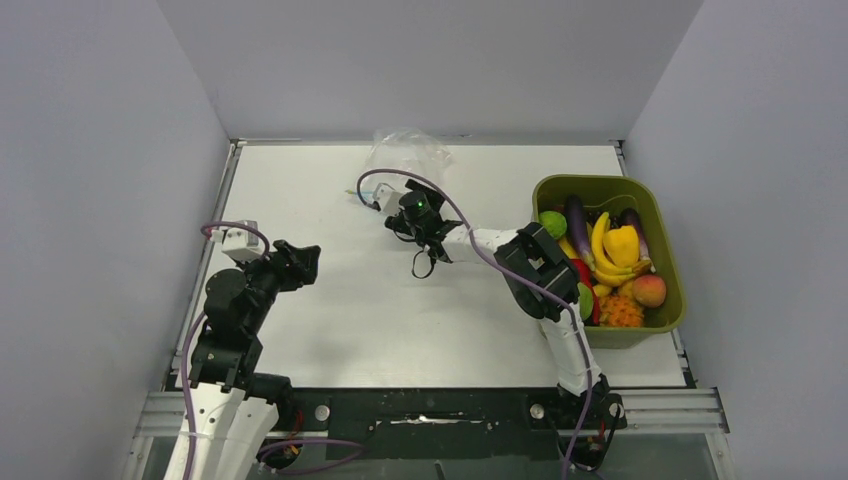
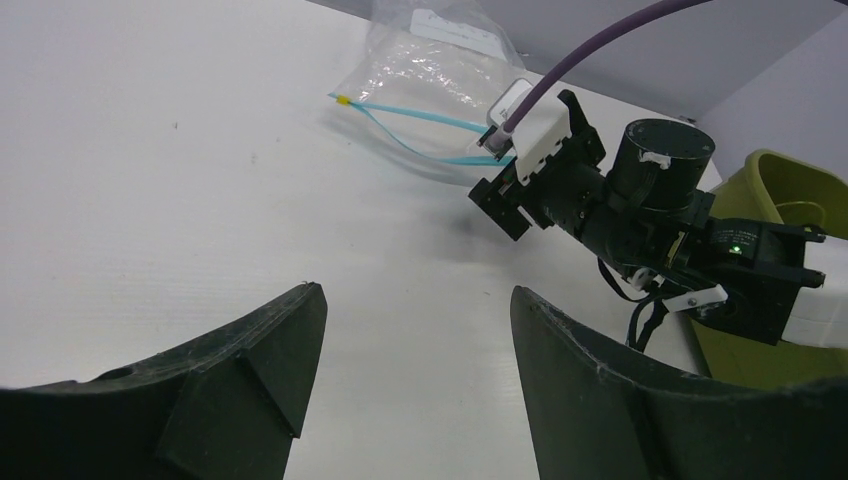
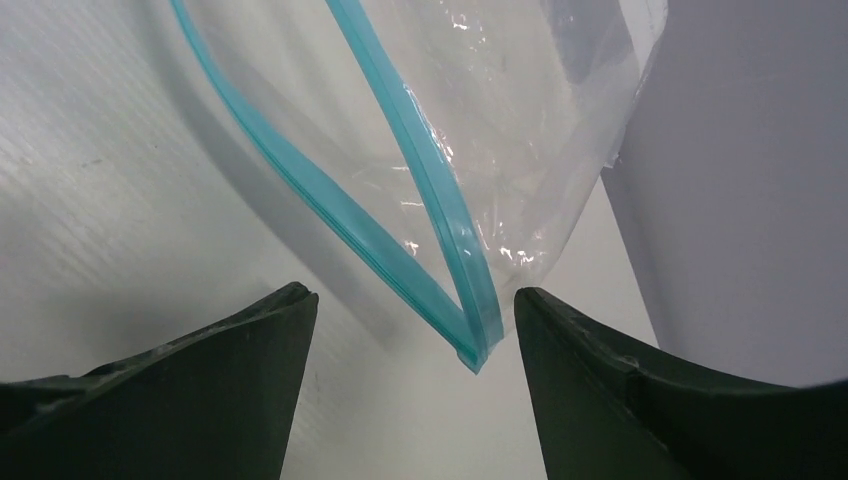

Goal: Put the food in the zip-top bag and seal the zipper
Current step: Pick up the zipper food storage bag at the center of the board.

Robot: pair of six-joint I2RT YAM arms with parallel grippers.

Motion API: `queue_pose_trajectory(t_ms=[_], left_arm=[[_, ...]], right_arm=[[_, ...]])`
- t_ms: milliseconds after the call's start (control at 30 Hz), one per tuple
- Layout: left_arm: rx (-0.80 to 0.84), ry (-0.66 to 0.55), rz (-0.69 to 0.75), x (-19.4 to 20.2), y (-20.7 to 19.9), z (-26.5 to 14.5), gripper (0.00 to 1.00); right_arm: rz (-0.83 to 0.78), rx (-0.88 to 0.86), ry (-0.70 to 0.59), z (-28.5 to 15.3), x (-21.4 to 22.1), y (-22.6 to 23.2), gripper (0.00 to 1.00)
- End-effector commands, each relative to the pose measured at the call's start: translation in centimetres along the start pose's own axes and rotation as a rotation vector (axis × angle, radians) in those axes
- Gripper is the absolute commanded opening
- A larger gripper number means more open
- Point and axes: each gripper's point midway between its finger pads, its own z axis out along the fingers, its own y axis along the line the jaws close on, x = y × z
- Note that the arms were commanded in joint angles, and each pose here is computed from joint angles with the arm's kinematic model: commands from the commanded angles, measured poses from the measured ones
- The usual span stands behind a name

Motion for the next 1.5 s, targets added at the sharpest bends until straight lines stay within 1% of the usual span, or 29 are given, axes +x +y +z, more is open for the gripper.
queue_pose_trajectory(t_ms=[0,67,433,733,833,967,1000,1067,1100,1200,1300,1400,1467], left_arm=[[0.003,-0.054,0.021,-1.6,-0.2,-0.2,0.67],[0.005,-0.053,0.021,-1.6,-0.3,-0.2,0.67],[0.007,-0.061,0.026,-1.7,-0.3,-0.3,0.67],[0.001,-0.06,0.028,-1.7,-0.2,-0.2,0.67],[-0.001,-0.057,0.028,-1.6,-0.1,-0.2,0.67],[-0.004,-0.06,0.028,-1.7,-0.1,-0.2,0.67],[-0.004,-0.061,0.028,-1.7,-0.1,-0.2,0.67],[-0.005,-0.064,0.028,-1.8,0.0,-0.3,0.67],[-0.009,-0.063,0.028,-1.8,0.0,-0.2,0.67],[-0.009,-0.054,0.027,-1.6,0.1,-0.1,0.67],[-0.01,-0.047,0.026,-1.5,0.1,0.0,0.67],[-0.015,-0.046,0.021,-1.4,0.2,0.0,0.67],[-0.021,-0.045,0.017,-1.4,0.3,0.1,0.67]], right_arm=[[-0.034,0.182,-0.086,-0.3,-4.3,-5.3,0.71],[-0.049,0.187,-0.095,-0.4,-4.6,-5.4,0.68],[-0.073,0.181,-0.155,-0.3,-6.4,-5.4,0.6],[-0.104,0.221,-0.146,1.8,-5.8,-6.6,0.59],[-0.115,0.229,-0.15,2.1,-5.7,-7.1,0.57],[-0.112,0.231,-0.161,2.7,-5.5,-7.6,0.51],[-0.114,0.236,-0.162,2.8,-5.6,-7.8,0.49],[-0.115,0.246,-0.164,2.9,-5.5,-8.1,0.42],[-0.113,0.25,-0.167,2.9,-5.6,-8.2,0.37],[-0.096,0.267,-0.18,2.4,-5.9,-8.8,0.15],[-0.044,0.271,-0.201,1.6,-6.2,-9.3,0.01],[0.008,0.193,-0.213,0.7,-6.2,-7.6,0.0],[0.053,0.173,-0.226,-0.3,-6.3,-7.1,0.0]])
